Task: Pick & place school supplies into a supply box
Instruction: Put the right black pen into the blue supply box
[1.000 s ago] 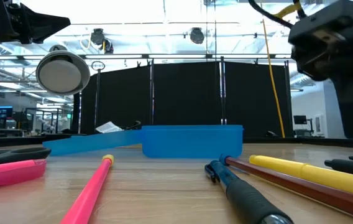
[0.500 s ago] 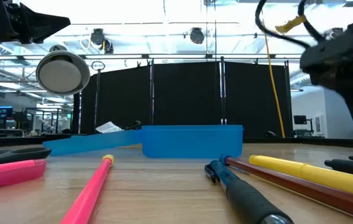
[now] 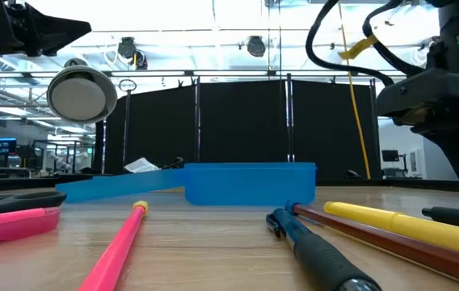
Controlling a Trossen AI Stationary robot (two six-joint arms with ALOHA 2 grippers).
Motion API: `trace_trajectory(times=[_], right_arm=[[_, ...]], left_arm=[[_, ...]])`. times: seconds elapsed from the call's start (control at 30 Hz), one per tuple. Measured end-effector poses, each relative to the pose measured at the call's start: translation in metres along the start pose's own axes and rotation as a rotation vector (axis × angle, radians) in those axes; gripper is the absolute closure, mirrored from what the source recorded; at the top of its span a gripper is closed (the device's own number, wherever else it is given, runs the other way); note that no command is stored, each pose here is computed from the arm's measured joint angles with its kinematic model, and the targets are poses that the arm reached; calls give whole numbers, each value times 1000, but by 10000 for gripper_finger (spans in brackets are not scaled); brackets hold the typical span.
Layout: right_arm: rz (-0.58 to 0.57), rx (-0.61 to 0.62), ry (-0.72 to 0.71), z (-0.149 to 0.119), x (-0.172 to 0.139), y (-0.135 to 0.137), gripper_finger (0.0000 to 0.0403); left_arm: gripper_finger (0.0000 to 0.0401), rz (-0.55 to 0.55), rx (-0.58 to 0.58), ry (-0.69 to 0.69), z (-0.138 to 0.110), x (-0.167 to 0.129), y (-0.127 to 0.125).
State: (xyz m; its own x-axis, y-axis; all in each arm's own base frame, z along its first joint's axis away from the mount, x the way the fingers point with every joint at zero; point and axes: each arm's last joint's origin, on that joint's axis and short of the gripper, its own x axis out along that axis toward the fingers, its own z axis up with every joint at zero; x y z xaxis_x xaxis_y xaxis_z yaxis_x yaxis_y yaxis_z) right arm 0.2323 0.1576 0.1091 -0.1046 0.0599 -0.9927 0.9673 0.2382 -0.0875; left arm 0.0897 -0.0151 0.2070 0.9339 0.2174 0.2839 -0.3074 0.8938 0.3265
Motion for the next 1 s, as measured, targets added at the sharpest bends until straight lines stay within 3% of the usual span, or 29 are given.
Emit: trace_trajectory(times=[0.23, 0.53, 0.8, 1.0], right_arm=[[-40, 30, 22, 1, 6, 1, 243], [-29, -25, 19, 1, 6, 1, 318], [-5, -51, -57, 1, 7, 1, 372], [-9, -79, -67, 2, 5, 0, 372]], left_arm=[[354, 0, 0, 0, 0, 0, 0], [354, -2, 1, 1, 0, 0, 0], [354, -2, 2, 2, 0, 0, 0], [354, -2, 3, 3, 0, 0, 0]])
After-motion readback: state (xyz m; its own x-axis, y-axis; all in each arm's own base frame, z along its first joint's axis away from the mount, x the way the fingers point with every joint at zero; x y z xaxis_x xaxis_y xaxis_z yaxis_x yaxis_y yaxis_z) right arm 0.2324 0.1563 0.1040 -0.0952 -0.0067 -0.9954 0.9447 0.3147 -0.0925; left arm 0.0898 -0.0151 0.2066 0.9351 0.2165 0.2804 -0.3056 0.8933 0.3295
